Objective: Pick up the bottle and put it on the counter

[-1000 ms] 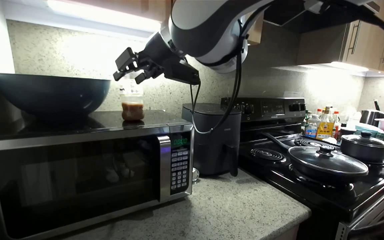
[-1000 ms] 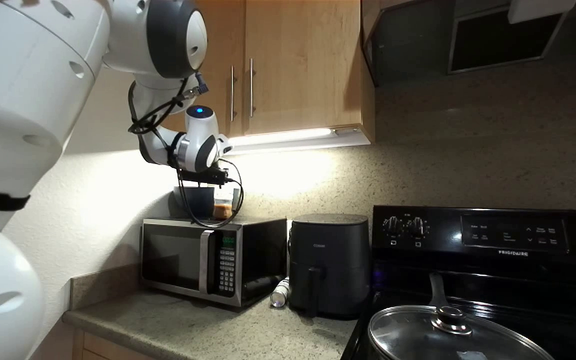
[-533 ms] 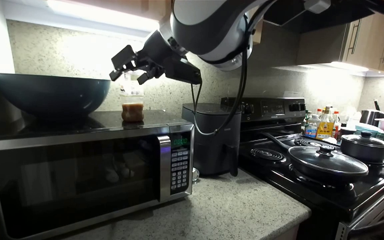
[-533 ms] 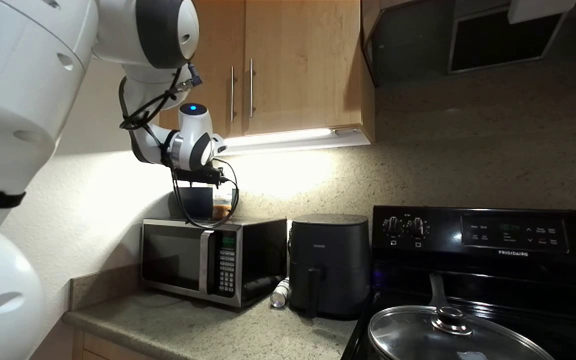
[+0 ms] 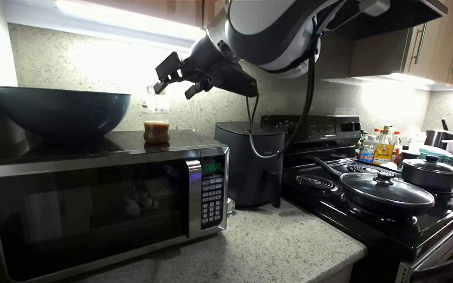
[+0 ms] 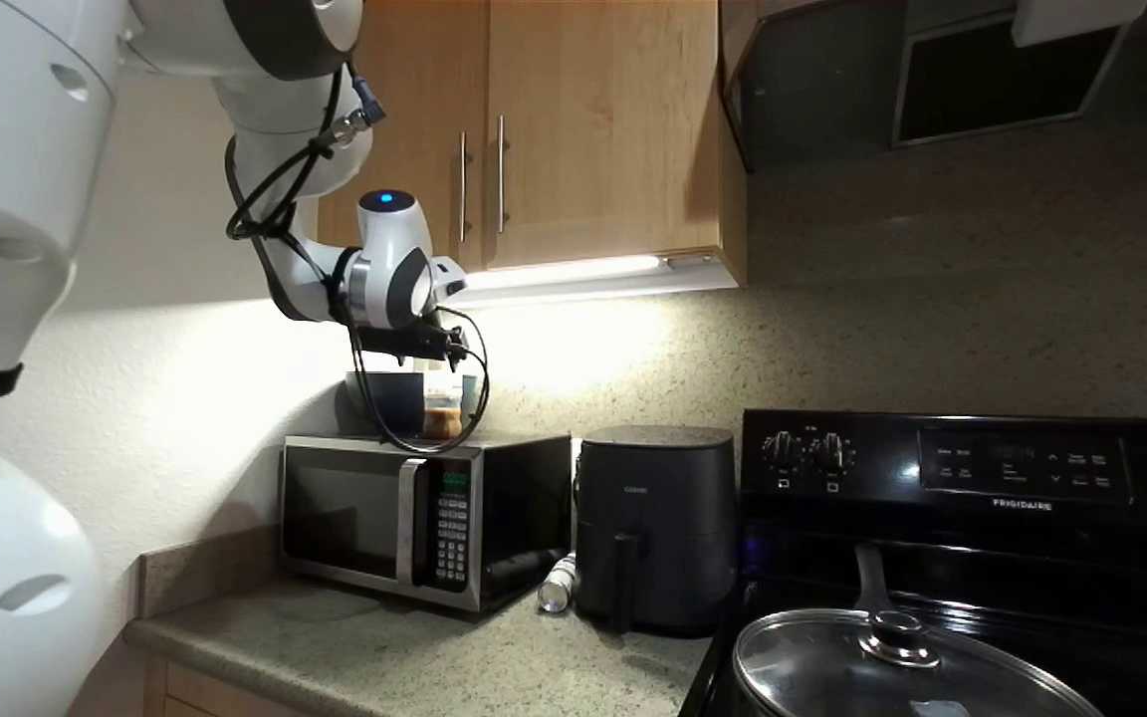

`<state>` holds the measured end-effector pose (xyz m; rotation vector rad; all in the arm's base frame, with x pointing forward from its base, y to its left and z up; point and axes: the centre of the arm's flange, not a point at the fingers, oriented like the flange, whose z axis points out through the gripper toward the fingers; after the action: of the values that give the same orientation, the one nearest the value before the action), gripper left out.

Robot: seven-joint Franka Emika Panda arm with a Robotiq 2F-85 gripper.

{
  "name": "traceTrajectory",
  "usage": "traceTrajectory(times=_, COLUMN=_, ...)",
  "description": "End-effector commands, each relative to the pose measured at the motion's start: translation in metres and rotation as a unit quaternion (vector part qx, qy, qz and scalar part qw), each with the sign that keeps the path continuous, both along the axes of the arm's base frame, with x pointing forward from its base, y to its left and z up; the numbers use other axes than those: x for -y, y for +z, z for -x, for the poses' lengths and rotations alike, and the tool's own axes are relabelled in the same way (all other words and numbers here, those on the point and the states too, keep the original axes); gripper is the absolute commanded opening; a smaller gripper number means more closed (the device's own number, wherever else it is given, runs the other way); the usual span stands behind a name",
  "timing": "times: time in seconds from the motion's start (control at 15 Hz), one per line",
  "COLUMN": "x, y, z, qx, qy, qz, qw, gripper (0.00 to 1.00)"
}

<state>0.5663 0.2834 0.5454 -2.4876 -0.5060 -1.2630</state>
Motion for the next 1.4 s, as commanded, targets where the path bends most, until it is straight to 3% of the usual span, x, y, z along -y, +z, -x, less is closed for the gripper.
traceTrajectory(times=0.0, x=-0.001, y=-0.002, z=0.000, qx=-0.002, qy=0.001, qz=0.000, qw=1.0000, gripper=1.00)
traceTrajectory(times=0.47, x=-0.016, y=-0.017, z=-0.054, qx=0.021, qy=0.014, qz=0.016, qw=0.9995, gripper=1.00)
traceTrajectory(times=0.53, x=-0.003, y=-0.015, z=-0.031, qx=0.007, qy=0.002, qz=0.011, qw=0.9999, gripper=1.00)
traceTrajectory(times=1.33, x=-0.030, y=-0.020, z=-0.049, qx=0.037, qy=0.036, qz=-0.010, qw=0.9986, gripper=1.00)
